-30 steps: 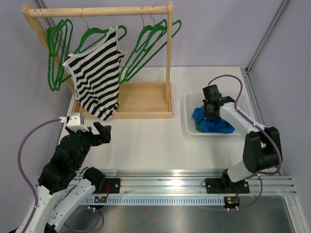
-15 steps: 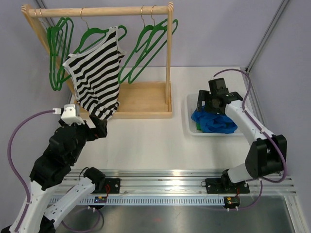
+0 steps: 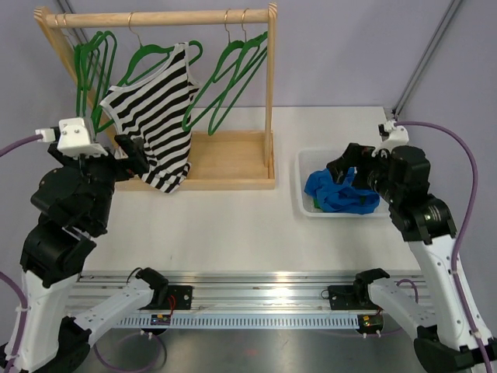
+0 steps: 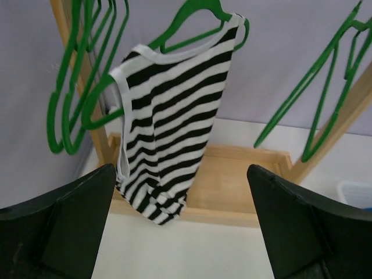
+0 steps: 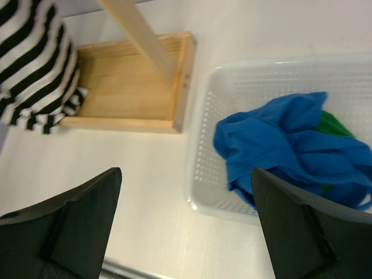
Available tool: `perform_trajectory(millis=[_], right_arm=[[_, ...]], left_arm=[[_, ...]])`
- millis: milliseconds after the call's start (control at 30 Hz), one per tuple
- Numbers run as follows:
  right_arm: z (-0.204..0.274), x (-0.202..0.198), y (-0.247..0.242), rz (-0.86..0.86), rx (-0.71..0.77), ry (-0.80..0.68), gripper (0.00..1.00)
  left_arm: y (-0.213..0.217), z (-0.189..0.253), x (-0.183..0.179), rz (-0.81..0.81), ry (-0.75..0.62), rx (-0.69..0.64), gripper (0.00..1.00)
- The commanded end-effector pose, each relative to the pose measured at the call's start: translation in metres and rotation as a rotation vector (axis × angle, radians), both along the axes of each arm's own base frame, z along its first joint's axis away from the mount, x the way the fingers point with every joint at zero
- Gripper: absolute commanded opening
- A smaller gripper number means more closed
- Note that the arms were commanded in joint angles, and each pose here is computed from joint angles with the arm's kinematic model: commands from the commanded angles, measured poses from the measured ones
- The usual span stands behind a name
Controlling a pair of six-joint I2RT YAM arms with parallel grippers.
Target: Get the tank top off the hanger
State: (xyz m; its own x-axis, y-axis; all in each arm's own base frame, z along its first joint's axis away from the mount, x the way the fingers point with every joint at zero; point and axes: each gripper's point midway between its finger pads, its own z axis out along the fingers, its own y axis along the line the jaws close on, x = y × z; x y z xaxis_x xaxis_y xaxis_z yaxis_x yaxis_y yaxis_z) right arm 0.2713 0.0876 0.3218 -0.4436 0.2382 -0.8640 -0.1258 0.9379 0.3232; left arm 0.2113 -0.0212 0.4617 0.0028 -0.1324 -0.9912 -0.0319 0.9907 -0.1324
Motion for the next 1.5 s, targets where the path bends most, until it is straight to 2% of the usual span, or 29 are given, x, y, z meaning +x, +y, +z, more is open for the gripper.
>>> perform_trajectory(millis=[0, 100, 133, 167, 200, 267, 333, 367, 467, 633, 800, 900, 1000, 1100, 1467], right_arm=[[-0.001, -0.032, 0.034, 0.215, 0.096, 0.002, 0.99], [0.002, -0.054, 0.045, 0.297, 0.157, -0.01, 1.0], [0.002, -0.059, 0.048, 0.316, 0.171, -0.014, 1.0], [0.003, -0.069, 0.052, 0.344, 0.201, -0.016, 0.99], [0.005, -0.073, 0.054, 0.359, 0.215, -0.028, 0.99], [0.007, -0.084, 0.056, 0.384, 0.242, -0.038, 1.0], [0.007, -0.092, 0.059, 0.409, 0.257, -0.038, 1.0], [0.008, -0.1, 0.061, 0.429, 0.267, -0.042, 1.0], [0.009, -0.112, 0.064, 0.47, 0.285, -0.049, 1.0], [0.012, -0.131, 0.07, 0.535, 0.321, -0.057, 0.99], [0.015, -0.143, 0.074, 0.591, 0.332, -0.074, 0.99], [0.013, -0.143, 0.072, 0.58, 0.328, -0.07, 0.98], [0.008, -0.139, 0.068, 0.542, 0.316, -0.044, 0.95], [0.006, -0.14, 0.066, 0.532, 0.304, -0.035, 0.94], [0.005, -0.137, 0.068, 0.53, 0.323, -0.03, 0.91]], left_arm=[[0.013, 0.049, 0.021, 0.122, -0.123, 0.085, 0.99], [0.004, 0.071, 0.046, 0.125, -0.139, 0.139, 0.99], [-0.012, 0.066, 0.069, 0.079, -0.1, 0.165, 0.99], [-0.001, 0.068, 0.08, 0.108, -0.087, 0.162, 0.99], [-0.009, 0.082, 0.082, 0.032, -0.105, 0.143, 0.99], [-0.003, 0.077, 0.11, 0.039, -0.07, 0.117, 0.99], [-0.007, 0.091, 0.119, 0.006, -0.094, 0.127, 0.99], [-0.006, 0.086, 0.137, 0.007, -0.07, 0.142, 0.99], [0.003, 0.09, 0.157, 0.003, -0.073, 0.179, 0.99], [0.03, 0.085, 0.193, -0.042, -0.08, 0.155, 0.99], [0.017, 0.044, 0.223, -0.169, -0.002, 0.209, 0.99], [0.014, 0.03, 0.232, -0.255, 0.018, 0.165, 0.98], [0.022, 0.021, 0.244, -0.297, 0.028, 0.124, 0.87], [0.026, 0.014, 0.248, -0.346, 0.041, 0.041, 0.68], [0.018, 0.022, 0.235, -0.373, 0.017, 0.026, 0.17]])
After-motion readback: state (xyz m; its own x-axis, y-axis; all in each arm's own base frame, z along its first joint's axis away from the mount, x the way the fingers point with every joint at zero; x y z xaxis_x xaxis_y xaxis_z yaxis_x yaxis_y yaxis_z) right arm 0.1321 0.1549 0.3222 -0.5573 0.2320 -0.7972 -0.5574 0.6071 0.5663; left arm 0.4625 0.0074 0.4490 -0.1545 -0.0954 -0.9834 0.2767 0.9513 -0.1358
